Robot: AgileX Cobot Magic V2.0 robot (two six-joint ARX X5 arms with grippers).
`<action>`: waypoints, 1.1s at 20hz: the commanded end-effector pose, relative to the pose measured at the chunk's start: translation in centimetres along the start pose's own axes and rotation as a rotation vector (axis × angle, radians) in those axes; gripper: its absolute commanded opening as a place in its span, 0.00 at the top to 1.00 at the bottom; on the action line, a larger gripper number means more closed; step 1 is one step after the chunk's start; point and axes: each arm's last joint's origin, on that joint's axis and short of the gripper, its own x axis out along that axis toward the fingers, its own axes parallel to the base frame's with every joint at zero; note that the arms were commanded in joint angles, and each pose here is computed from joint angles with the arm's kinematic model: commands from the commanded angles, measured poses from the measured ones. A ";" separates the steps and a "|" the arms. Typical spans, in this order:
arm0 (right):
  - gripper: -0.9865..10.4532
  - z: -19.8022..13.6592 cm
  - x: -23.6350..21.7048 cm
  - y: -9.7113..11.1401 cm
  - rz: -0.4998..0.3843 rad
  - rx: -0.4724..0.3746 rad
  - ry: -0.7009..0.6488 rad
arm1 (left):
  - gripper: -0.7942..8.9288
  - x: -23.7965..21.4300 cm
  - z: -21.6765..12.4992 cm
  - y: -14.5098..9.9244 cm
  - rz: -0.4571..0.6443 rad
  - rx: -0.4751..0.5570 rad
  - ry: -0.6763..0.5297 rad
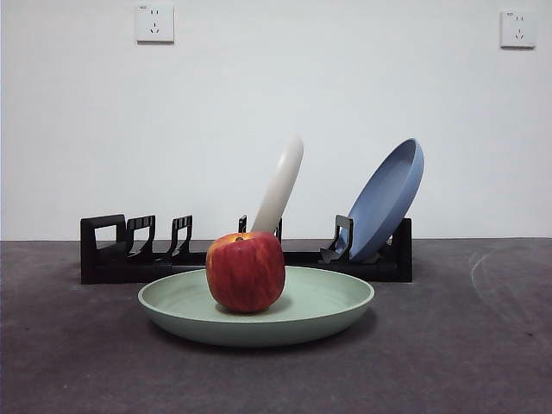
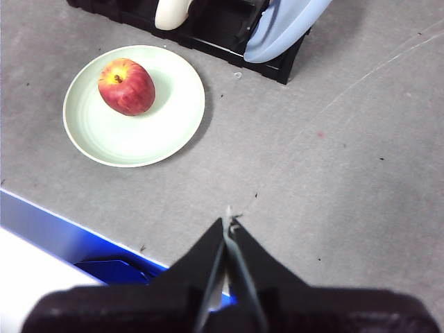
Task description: Take the green plate from the plate rack,put the plate on the table,take the apple from the table,put the apple in the plate
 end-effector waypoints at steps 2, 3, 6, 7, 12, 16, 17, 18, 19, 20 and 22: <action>0.91 -0.3 0.1 0.0 -0.015 0.001 0.025 | 0.92 -0.6 -0.3 0.9 0.043 -0.063 -0.031; 0.91 -0.3 0.1 0.0 -0.015 0.001 0.025 | 0.92 -1.0 -0.4 1.4 0.076 -0.081 -0.050; 0.91 -0.3 0.1 0.0 -0.015 0.001 0.025 | 0.92 -2.6 -0.6 2.7 0.199 -0.201 -0.190; 0.91 -0.3 0.1 0.0 -0.015 0.002 0.025 | 0.92 -3.0 -0.5 3.0 0.239 -0.235 -0.264; 0.91 -0.3 0.1 0.0 -0.015 0.001 0.025 | 0.92 -0.5 -2.8 4.7 0.341 -0.345 -0.577; 0.91 -0.3 0.1 0.0 -0.015 0.001 0.025 | 0.92 6.1 -7.5 6.8 0.313 -0.296 -0.658; 0.91 -0.3 0.1 0.0 -0.015 0.002 0.025 | 0.92 7.5 -8.8 7.2 0.302 -0.282 -0.668; 0.91 -0.3 0.1 0.0 -0.015 0.001 0.025 | 0.92 8.8 -10.0 7.7 0.297 -0.277 -0.679; 0.91 -0.3 0.1 0.0 -0.015 0.001 0.025 | 0.92 9.8 -11.3 8.0 0.295 -0.275 -0.689; 0.91 -0.3 0.1 0.0 -0.015 0.001 0.025 | 0.92 10.5 -12.2 8.2 0.301 -0.275 -0.695; 0.91 -0.3 0.1 0.0 -0.015 0.001 0.025 | 0.92 11.5 -13.9 8.6 0.331 -0.284 -0.704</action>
